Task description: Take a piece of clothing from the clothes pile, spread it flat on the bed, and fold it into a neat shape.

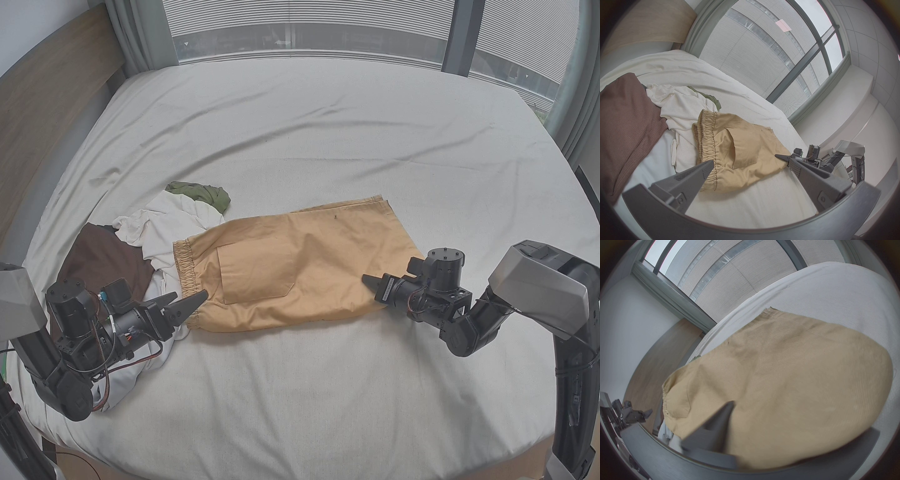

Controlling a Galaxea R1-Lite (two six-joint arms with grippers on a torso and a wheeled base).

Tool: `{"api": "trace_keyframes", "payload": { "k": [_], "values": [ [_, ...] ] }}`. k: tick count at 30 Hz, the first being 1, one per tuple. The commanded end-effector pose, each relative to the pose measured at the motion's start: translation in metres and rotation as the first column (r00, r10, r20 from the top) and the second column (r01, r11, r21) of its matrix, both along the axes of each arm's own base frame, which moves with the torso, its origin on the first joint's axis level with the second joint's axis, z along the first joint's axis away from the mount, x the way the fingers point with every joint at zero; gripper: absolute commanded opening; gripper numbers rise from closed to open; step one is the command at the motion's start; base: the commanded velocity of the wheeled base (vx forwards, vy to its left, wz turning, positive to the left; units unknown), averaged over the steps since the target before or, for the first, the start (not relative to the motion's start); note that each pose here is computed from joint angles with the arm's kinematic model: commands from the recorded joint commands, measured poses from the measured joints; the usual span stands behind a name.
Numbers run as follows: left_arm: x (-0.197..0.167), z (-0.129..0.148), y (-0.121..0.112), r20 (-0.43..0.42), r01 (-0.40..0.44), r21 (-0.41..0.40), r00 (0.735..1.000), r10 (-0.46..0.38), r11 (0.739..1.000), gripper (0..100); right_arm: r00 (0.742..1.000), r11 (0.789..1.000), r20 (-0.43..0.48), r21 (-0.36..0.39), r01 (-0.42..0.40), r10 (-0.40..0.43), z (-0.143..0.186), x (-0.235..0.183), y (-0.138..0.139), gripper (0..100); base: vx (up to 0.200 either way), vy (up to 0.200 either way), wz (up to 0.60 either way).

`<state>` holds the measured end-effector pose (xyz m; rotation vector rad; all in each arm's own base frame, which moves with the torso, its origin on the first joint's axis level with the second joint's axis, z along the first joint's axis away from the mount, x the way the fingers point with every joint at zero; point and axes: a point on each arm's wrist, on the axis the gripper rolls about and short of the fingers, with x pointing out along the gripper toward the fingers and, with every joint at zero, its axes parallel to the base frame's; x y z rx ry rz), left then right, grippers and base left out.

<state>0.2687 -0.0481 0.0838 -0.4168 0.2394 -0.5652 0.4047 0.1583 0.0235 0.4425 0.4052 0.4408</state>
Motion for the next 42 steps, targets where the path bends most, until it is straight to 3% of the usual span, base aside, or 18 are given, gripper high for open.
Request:
{"api": "trace_keyframes", "payload": {
  "k": [1,20,31,42],
  "values": [
    [0.0,-0.001,0.0,-0.003,0.0,0.0,1.0,0.0,1.0,100,1.0,1.0,-0.005,-0.016,0.004,-0.004,-0.005,-0.003,0.0,0,0.0,0.0,0.0],
    [0.0,0.001,0.0,-0.006,-0.005,-0.018,1.0,0.005,1.0,100,0.999,0.997,0.017,-0.066,-0.036,0.038,0.011,-0.045,-0.006,0,0.0,0.0,0.0],
    [-0.001,0.004,0.0,0.002,-0.004,-0.021,1.0,0.004,1.0,100,0.998,0.991,-0.021,-0.125,-0.056,0.054,0.009,-0.084,-0.022,0,0.0,0.0,0.0],
    [-0.001,0.003,0.0,-0.001,-0.001,-0.021,1.0,0.001,1.0,100,0.991,0.981,-0.122,-0.179,-0.069,0.048,0.001,-0.125,-0.043,0,0.0,0.0,0.0]
  ]
}}
